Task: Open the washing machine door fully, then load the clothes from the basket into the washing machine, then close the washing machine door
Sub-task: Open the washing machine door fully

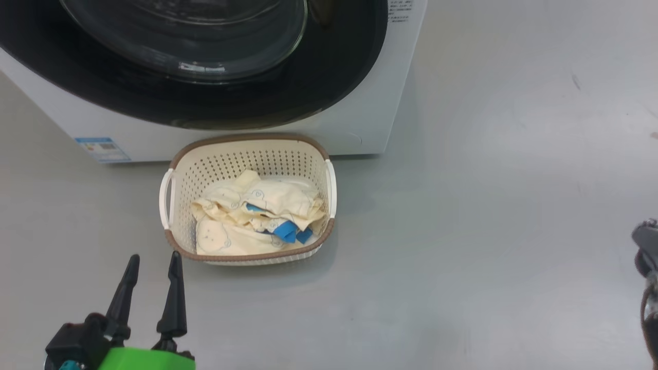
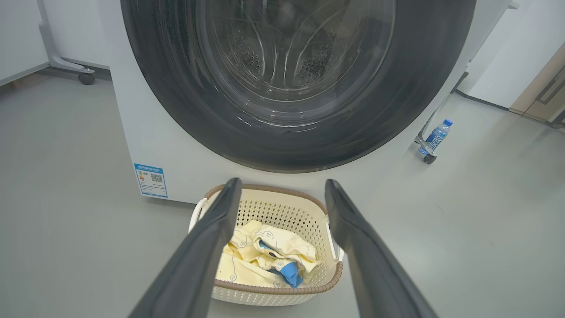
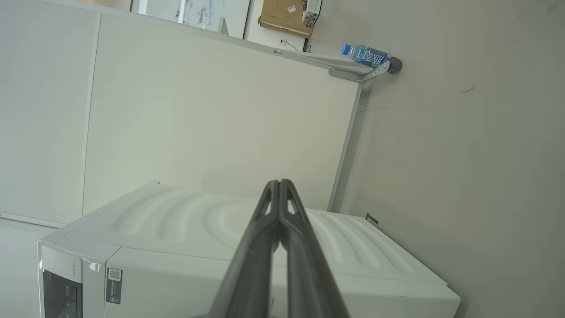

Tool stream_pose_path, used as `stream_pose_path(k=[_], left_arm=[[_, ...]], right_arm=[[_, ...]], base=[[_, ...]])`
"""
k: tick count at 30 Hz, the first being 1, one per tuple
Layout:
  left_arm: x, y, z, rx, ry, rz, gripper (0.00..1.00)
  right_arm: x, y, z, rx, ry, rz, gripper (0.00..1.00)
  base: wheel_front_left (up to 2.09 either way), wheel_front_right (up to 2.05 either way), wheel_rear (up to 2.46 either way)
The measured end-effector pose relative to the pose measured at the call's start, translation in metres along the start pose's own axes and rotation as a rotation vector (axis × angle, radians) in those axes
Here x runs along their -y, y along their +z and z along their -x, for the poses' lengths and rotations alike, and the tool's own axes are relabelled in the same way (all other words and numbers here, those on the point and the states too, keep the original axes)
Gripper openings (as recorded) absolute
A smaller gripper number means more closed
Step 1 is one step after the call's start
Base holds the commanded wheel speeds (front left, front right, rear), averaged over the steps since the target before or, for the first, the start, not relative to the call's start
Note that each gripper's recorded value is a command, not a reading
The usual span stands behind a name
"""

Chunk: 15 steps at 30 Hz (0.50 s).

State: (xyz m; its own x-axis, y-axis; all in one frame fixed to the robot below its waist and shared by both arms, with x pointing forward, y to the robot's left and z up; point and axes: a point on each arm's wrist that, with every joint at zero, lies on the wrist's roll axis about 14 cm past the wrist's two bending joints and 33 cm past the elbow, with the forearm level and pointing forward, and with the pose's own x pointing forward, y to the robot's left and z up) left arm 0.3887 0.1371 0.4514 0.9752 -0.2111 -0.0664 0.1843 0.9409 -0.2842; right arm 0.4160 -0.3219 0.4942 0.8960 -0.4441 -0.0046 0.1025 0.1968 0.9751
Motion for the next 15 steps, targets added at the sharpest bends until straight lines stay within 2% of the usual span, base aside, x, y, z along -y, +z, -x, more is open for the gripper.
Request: stream_pose_path(k=[7, 15], left_arm=[[-0.018, -0.014, -0.01, -0.039, 0.032, -0.01, 1.0], [-0.038, -0.028, -0.008, -0.084, 0.085, -0.017, 1.0]], right_arm=[[-0.014, -0.027, -0.043, -0.128, 0.043, -0.159, 0.0], [-0.033, -0.085, -0.083, -0.328, 0.117, -0.211, 0.0]], base=[[0.0, 0.0, 0.0], [0.0, 0.0, 0.0]])
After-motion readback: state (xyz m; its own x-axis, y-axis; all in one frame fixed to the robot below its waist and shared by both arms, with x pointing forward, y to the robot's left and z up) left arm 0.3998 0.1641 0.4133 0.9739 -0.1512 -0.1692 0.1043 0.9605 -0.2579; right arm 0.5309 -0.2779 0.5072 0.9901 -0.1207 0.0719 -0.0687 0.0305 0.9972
